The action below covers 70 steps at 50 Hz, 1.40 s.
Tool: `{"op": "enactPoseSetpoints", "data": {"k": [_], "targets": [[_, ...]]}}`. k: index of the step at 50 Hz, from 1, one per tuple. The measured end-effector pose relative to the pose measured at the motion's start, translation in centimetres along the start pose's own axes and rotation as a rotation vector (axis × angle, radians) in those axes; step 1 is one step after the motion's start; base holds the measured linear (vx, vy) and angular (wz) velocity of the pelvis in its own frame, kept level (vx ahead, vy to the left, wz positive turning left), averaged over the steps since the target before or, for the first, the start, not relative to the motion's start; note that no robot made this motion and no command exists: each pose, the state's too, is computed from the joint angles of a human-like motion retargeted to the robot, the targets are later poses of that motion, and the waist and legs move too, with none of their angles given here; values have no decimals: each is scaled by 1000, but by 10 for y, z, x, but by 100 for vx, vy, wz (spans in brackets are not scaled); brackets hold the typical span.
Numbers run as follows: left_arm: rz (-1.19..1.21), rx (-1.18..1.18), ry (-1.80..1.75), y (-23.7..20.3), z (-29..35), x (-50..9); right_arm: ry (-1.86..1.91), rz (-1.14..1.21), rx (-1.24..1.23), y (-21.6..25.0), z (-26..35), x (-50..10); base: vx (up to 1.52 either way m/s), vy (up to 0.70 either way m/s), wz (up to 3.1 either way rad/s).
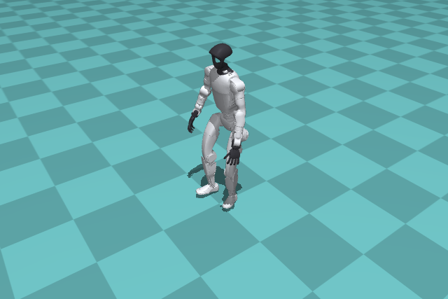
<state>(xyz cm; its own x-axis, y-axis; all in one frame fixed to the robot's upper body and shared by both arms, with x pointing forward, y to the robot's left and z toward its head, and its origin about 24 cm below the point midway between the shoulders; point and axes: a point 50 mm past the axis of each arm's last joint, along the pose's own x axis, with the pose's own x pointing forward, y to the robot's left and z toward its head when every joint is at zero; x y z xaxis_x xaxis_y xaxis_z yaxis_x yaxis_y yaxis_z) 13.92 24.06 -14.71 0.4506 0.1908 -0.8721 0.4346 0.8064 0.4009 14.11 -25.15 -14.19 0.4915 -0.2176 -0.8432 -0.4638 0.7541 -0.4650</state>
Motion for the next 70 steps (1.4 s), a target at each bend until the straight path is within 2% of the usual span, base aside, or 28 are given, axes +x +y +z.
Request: {"op": "enactPoseSetpoints", "data": {"k": [7, 18, 32, 42, 52, 59, 70], "targets": [[5, 35, -48, 3, 15, 2, -56, -8, -72, -5, 19, 3, 0, 0, 0], [45, 149, -107, 17, 41, 4, -304, -117, -220, -28, 95, 3, -1, -2, 24], [277, 248, -410, 71, 157, -11, -731, -507, -421, -90, 221, -38, 1, -20, 35], [502, 410, -661, 122, 274, -67, -1066, -849, -551, -137, 327, -117, -7, -25, 56], [829, 553, -794, 189, 364, -170, -1241, -1156, -664, -177, 398, -212, -10, -12, 104], [1012, 554, -827, 221, 391, -235, -1266, -1298, -719, -195, 421, -261, 1, -1, 90], [1103, 567, -804, 223, 394, -243, -1288, -1362, -776, -192, 427, -271, 19, -1, 89]]}}
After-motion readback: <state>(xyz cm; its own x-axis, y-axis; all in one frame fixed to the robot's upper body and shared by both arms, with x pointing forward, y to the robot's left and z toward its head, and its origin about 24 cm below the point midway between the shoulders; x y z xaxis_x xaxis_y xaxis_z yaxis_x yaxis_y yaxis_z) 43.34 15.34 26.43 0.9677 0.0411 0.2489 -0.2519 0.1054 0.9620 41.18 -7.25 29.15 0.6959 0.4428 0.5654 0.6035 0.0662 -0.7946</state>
